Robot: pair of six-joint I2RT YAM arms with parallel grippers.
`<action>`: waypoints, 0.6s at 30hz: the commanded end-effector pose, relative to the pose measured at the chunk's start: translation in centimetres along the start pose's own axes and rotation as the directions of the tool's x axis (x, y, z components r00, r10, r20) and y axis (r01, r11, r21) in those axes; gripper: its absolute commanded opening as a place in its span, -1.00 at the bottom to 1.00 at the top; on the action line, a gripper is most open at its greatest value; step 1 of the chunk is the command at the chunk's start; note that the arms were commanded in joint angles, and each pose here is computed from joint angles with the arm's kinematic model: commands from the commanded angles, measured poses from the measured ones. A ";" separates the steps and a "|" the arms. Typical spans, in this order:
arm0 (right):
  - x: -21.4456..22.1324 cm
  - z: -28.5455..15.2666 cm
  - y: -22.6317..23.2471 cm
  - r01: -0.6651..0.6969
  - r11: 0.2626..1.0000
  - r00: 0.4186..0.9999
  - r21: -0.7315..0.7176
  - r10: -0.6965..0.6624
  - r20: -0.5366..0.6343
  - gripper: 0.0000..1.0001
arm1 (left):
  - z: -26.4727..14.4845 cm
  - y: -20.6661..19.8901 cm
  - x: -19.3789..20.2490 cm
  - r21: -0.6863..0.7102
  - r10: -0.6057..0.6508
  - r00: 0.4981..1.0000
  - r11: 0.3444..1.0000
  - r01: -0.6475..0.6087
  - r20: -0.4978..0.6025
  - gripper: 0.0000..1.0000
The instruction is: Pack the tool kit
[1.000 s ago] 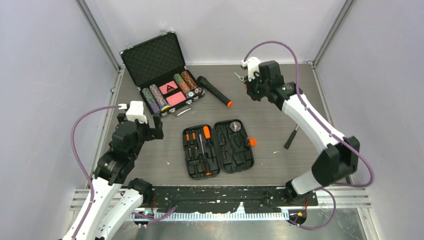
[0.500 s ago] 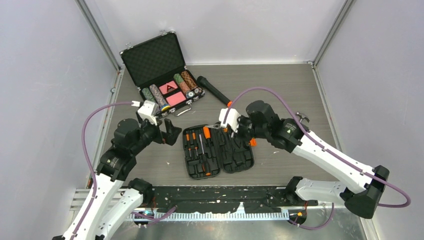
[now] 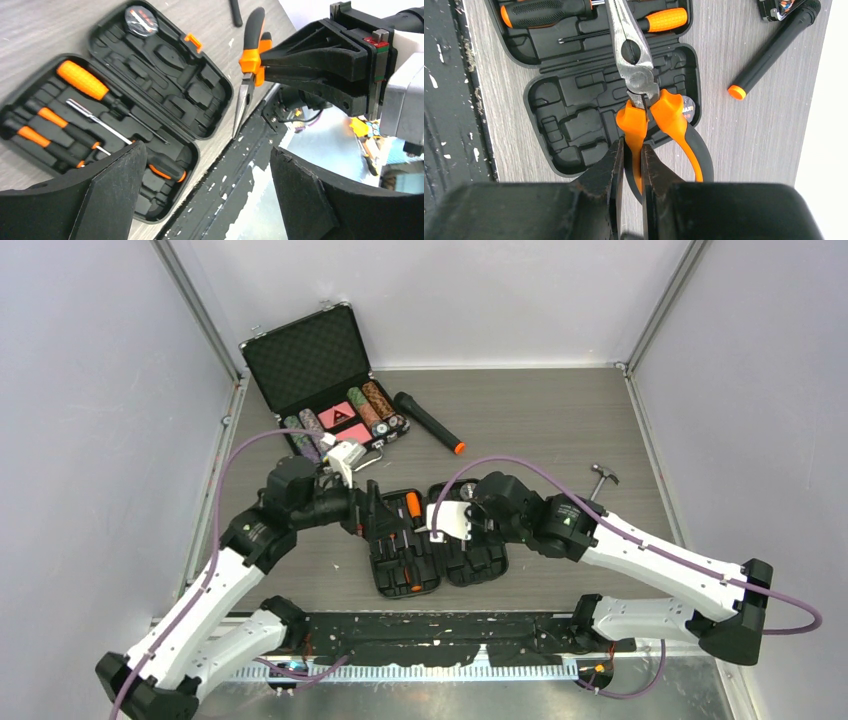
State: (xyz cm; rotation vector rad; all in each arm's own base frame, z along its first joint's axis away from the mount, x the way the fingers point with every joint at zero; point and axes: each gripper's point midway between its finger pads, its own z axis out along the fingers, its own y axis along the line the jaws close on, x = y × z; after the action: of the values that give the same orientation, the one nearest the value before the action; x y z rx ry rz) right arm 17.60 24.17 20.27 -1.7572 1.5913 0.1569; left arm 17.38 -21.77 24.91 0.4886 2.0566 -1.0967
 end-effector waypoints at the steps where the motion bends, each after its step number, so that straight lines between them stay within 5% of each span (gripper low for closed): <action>1: -1.4 -0.7 -1.7 0.061 0.995 0.998 0.075 -0.063 0.029 -0.89 | 1.4 -2.5 -1.3 0.099 -0.007 1.000 0.995 0.008 -0.003 0.84; 18: -2.3 -1.6 -2.0 0.117 0.989 0.990 0.095 -0.124 0.064 -0.89 | 6.1 -5.8 1.5 0.281 0.023 0.981 0.959 0.033 -0.192 0.26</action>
State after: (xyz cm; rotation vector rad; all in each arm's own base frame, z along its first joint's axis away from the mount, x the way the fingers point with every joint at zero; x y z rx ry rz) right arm 17.56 24.07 20.22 -1.8367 1.5175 0.0913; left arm 15.47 -28.93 22.09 0.6915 2.1907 -1.3429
